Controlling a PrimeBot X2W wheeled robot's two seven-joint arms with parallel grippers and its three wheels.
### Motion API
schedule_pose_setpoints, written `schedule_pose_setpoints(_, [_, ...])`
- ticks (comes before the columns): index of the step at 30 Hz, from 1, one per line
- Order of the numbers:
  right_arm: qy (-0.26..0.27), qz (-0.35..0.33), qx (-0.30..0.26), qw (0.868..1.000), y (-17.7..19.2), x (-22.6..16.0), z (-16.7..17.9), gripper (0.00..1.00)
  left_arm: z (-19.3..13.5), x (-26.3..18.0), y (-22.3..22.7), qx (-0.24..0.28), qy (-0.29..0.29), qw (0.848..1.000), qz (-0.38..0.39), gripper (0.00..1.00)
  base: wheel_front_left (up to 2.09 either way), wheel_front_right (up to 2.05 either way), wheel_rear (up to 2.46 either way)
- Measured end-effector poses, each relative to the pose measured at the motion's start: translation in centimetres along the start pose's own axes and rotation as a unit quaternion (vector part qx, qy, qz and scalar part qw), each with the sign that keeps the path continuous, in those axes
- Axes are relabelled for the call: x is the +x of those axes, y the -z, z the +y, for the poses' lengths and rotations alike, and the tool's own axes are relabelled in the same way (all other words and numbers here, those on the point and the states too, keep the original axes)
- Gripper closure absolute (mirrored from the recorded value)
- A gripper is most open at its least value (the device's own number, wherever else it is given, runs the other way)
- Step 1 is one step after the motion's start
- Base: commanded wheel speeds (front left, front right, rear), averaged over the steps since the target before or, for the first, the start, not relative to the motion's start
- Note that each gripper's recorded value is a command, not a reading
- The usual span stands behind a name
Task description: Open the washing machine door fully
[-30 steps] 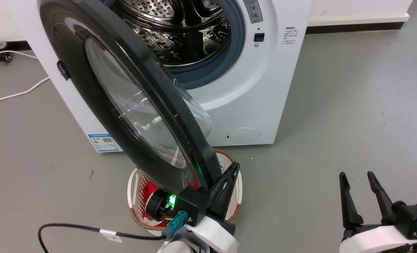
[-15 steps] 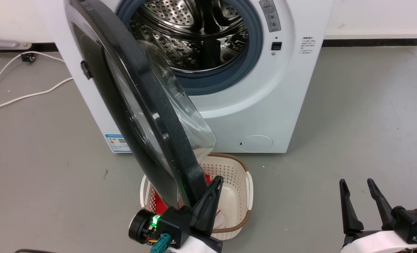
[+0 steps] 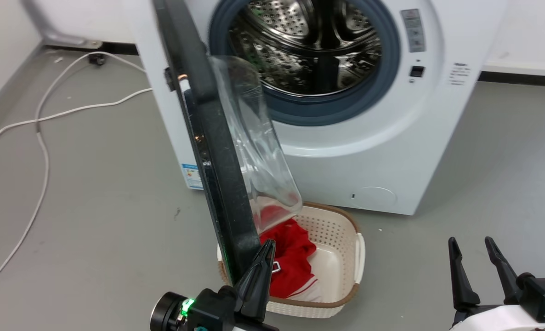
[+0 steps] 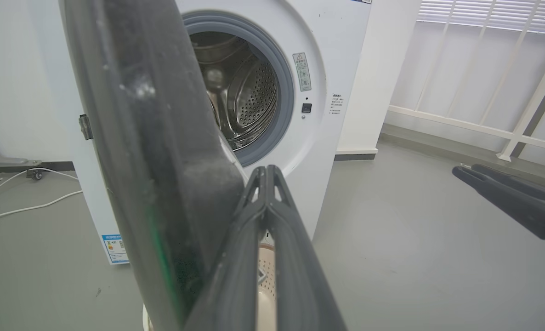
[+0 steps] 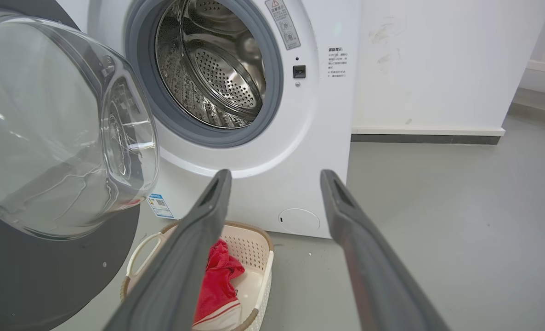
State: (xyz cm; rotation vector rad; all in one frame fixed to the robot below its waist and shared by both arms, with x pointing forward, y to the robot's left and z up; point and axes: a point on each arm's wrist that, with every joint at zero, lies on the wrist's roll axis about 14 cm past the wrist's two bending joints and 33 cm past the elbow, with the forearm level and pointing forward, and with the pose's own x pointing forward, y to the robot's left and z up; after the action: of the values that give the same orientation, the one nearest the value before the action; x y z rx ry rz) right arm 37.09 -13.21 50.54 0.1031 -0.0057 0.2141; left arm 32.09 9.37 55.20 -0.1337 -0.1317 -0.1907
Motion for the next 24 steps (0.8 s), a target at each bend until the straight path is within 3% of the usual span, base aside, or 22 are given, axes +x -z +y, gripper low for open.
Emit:
schedule_pose_setpoints(10, [-0.072,0.005,0.001,0.997,0.4,2.7,4.4,0.00,5.5,-3.3,-0.7,0.014,-0.110,0.994,-0.001,1.00,0.00,0.00,0.00])
schedule_pose_setpoints(24, [-0.141,0.015,0.008,0.990,1.2,5.1,9.1,0.00,14.6,-7.8,-1.8,0.025,-0.261,0.965,-0.018,1.00,0.00,0.00,0.00])
